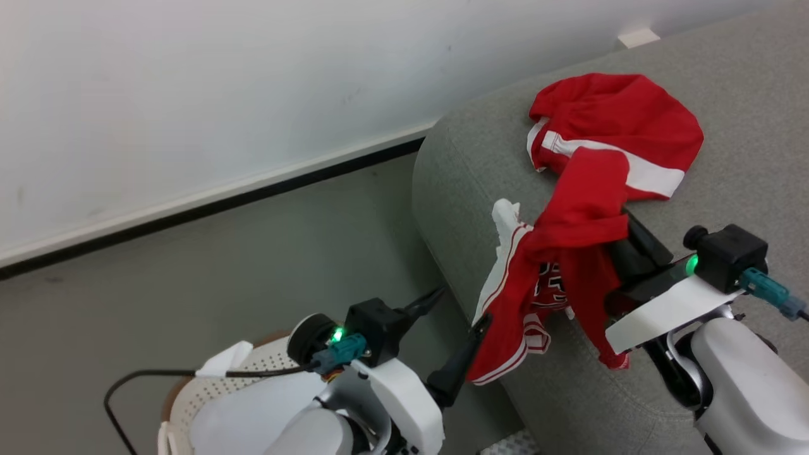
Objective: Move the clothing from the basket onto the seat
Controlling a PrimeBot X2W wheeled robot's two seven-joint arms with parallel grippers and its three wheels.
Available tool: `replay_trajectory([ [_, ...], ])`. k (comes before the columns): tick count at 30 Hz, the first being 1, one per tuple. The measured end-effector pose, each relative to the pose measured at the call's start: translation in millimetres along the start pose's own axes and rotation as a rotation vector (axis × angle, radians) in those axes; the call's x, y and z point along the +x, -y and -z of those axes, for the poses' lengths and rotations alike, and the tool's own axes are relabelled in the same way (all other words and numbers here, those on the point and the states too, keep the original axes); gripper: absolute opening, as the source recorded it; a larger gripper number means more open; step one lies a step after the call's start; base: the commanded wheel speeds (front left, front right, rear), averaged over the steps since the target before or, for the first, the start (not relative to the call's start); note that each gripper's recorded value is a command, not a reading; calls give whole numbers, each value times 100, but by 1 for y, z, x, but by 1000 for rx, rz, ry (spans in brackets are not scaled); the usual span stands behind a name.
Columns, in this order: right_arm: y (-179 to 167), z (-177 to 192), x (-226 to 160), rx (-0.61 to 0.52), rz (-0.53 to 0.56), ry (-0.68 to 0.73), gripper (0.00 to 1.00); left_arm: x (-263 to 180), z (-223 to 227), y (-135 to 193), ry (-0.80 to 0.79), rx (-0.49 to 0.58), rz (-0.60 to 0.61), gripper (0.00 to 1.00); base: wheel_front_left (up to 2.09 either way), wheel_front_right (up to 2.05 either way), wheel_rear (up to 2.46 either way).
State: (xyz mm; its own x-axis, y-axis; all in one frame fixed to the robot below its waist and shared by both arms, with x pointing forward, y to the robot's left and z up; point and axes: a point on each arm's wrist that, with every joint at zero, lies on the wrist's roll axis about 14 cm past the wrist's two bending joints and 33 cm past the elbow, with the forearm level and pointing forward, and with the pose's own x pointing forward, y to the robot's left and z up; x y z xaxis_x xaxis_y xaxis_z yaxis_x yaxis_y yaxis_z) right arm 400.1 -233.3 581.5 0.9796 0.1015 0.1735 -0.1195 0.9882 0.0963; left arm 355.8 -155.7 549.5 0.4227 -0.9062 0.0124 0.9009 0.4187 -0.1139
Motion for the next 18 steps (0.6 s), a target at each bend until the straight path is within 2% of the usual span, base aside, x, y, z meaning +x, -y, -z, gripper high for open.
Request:
replay_trajectory([
  [3, 14, 2, 8, -12, 32, 0, 0, 8, 2, -1, 4, -2, 34, 100, 0, 0, 0],
  [9, 54, -27, 52, -99, 101, 91, 0, 21, 7, -19, 16, 4, 75, 100, 0, 0, 0],
  [18, 144, -114, 135, -291, 294, 322, 0, 26, 35, -83, 23, -36, 38, 100, 0, 0, 0],
])
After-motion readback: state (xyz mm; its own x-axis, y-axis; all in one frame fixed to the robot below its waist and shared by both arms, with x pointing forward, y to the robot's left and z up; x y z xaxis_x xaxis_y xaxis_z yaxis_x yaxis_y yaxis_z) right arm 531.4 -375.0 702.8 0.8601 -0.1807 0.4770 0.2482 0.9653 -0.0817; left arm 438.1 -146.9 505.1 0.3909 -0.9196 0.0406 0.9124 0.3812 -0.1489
